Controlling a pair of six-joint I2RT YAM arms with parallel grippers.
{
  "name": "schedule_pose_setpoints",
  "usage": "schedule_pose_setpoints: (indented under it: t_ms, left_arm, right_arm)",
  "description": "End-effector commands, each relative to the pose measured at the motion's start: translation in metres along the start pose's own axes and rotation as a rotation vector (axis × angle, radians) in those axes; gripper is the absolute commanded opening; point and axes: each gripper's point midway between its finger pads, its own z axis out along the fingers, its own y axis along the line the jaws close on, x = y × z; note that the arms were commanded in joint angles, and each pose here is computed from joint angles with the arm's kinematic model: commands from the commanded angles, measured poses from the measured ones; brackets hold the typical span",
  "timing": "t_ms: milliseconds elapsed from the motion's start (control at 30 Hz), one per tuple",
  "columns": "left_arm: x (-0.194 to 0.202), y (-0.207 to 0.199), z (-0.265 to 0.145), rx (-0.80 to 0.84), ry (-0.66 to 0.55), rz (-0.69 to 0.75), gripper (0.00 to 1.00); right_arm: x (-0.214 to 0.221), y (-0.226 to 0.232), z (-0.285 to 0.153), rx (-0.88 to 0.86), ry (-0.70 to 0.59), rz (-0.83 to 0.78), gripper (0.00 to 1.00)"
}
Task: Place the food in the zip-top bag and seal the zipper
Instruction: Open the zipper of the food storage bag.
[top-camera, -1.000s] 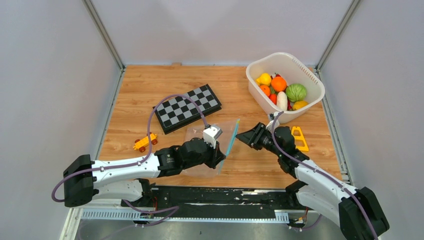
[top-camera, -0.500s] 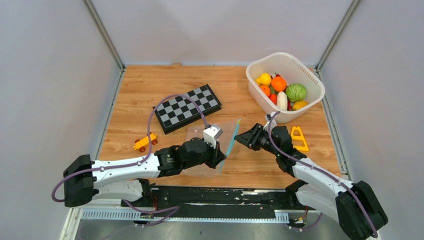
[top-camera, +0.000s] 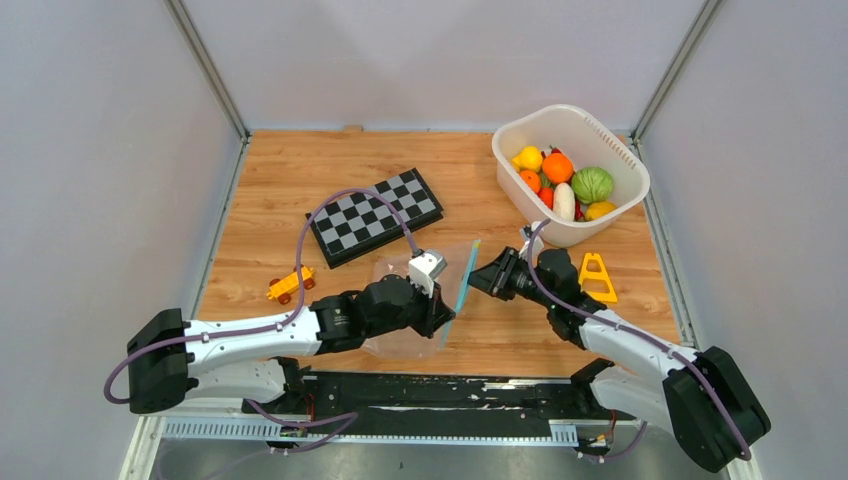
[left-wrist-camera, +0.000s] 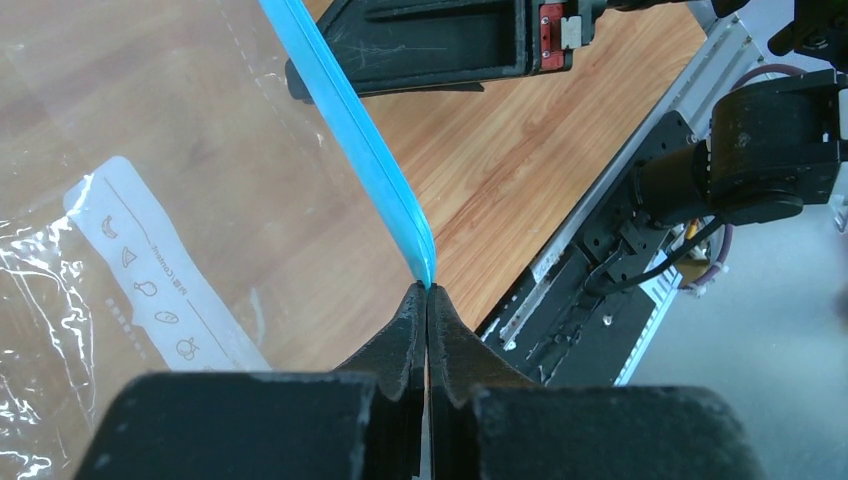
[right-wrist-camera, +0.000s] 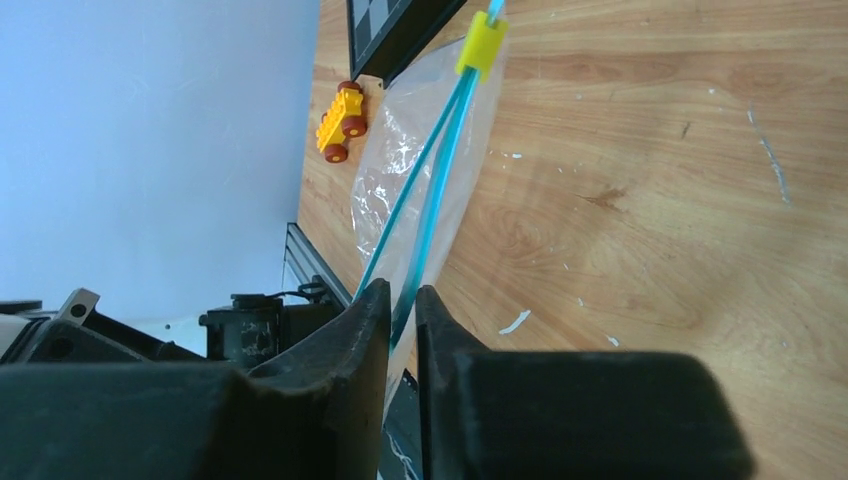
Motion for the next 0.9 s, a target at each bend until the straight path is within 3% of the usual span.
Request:
schedule_pose_setpoints:
  t_ms: [0, 67, 200, 233, 300, 533, 867]
  left_arm:
    - [-0.024, -0.011, 0.001, 0.026, -0.068, 0.007, 0.01]
    - [-0.024, -0.008, 0.0, 0.01, -0.07, 0.003, 0.05]
    - [-0.027, -0.003, -0.002, -0.018, -0.081, 0.002, 0.51]
    - [-0.03, -0.004, -0.003, -0.021, -0.085, 0.006, 0.59]
    - [-0.037, -0.005, -0.002, -0.034, -0.085, 0.026, 0.67]
    - [-0.043, 0.007, 0.007, -0.165, 0.001, 0.105, 0.7]
    - [-0.029, 0.031, 0.007, -0.293, 0.065, 0.121, 0.56]
  right_arm:
    - [-0.013, 0.038, 0.001, -0.123, -0.019, -0.073, 0.08]
    - [-0.013, 0.037, 0.001, -0.113, -0.019, -0.084, 0.0]
    - [-0.013, 0.034, 0.001, -0.058, -0.016, -0.114, 0.0]
    - [-0.012, 0.035, 0.001, -0.052, -0.015, -0.12, 0.0]
    - [-0.01, 0.04, 0.001, -0.052, -0.012, -0.133, 0.0]
    - [-0.009, 0.048, 0.002, -0.013, -0.018, -0.17, 0.0]
    - [-0.011, 0.053, -0.005, -0.01, -0.033, -0.193, 0.0]
